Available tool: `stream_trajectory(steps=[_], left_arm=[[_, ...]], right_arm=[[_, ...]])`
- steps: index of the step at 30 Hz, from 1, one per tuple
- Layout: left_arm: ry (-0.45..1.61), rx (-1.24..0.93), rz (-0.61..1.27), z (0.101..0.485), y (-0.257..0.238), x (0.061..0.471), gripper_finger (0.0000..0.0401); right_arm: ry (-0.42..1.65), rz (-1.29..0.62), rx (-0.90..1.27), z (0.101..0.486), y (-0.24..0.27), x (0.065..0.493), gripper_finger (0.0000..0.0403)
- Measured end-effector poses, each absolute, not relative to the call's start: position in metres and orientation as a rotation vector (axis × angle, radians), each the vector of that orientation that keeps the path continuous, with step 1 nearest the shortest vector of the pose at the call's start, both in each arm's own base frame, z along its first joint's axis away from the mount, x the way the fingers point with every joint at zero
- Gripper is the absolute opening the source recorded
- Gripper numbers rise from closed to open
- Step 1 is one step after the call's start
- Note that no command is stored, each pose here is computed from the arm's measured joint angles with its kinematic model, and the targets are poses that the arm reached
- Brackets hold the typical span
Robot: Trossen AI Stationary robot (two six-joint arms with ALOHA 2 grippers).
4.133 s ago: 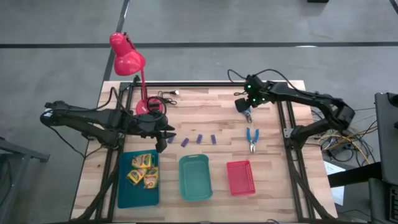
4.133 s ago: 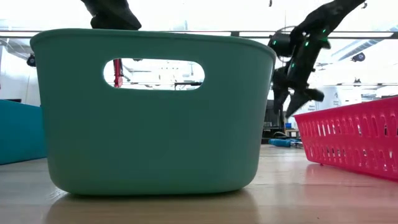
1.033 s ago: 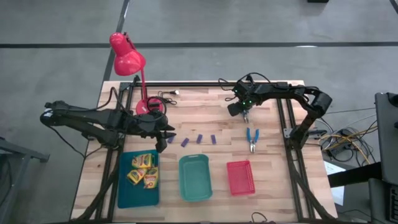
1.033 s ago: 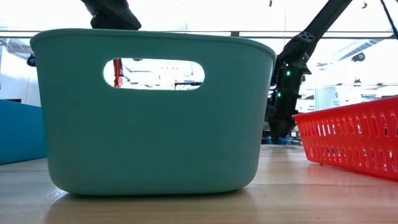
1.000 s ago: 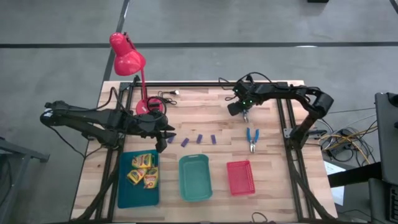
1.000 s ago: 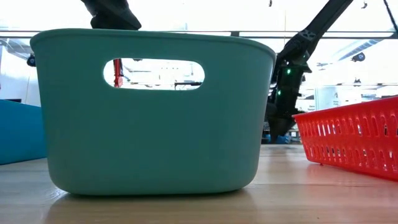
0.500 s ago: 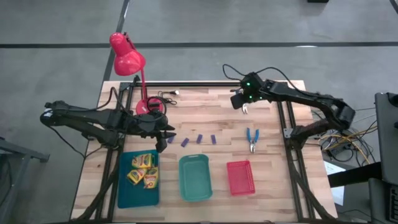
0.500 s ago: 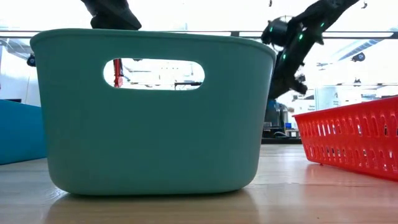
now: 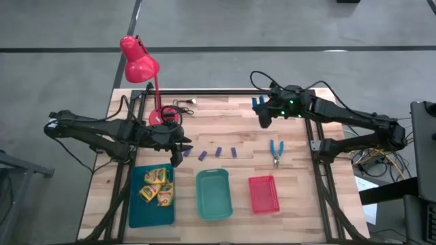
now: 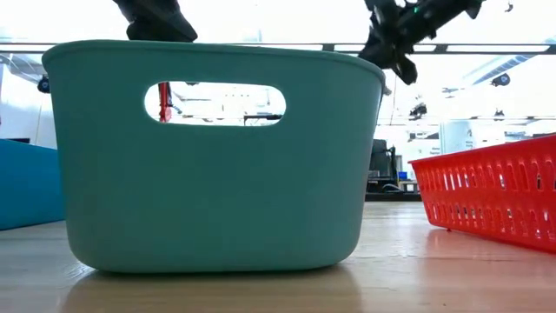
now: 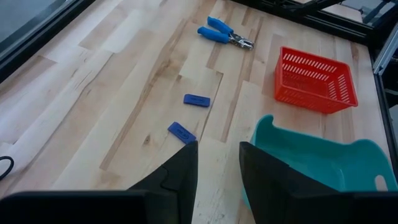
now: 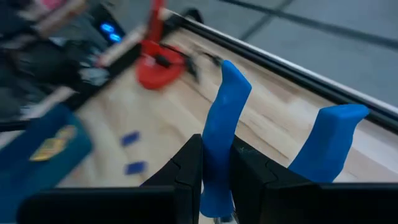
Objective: Pick & Place School Supplies
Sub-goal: Put the blue ticket punch into the green bin
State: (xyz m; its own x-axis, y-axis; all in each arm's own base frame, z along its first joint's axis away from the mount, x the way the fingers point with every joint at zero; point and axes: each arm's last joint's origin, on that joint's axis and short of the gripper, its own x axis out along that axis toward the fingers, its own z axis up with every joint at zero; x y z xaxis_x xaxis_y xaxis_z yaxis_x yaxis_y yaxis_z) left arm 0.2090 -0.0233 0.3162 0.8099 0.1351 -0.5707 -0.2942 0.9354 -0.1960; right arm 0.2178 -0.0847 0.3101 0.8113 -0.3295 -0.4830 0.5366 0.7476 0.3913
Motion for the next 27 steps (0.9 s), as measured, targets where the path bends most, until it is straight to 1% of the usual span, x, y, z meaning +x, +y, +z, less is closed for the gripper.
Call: stream_trajectory(steps=[7,11,14,19,23,27], left_arm=[[0.584,-0.283,0.233,0.316,-0.023,0.209,0.0122],[0.584,-0.283,0.233,0.316,-0.023,0.209,0.0122],[0.584,-0.283,0.233,0.316,-0.023,0.209,0.0122],[0.584,-0.283,0.233,0.316,-0.023,0.209,0.0122],[0.584,-0.283,0.233,0.316,-0.023,0.209,0.0122],[0.584,-0.283,0.234,0.316,-0.023,0.209,0.0122]], right_arm=[[0.318,-0.315,0.484,0.324,-0.059,0.226,0.0054],[0.330,-0.165,0.439,0.324,-0.045,0.233,0.0054],[0.355,-0.106,0.404,0.322,-0.034,0.238,0.0054],[0.372,-0.036,0.402,0.319,-0.016,0.244,0.0054],[0.358,0.024,0.456,0.317,0.004,0.254,0.0054],[0.352,-0.033,0.473,0.314,0.024,0.265,0.0054]])
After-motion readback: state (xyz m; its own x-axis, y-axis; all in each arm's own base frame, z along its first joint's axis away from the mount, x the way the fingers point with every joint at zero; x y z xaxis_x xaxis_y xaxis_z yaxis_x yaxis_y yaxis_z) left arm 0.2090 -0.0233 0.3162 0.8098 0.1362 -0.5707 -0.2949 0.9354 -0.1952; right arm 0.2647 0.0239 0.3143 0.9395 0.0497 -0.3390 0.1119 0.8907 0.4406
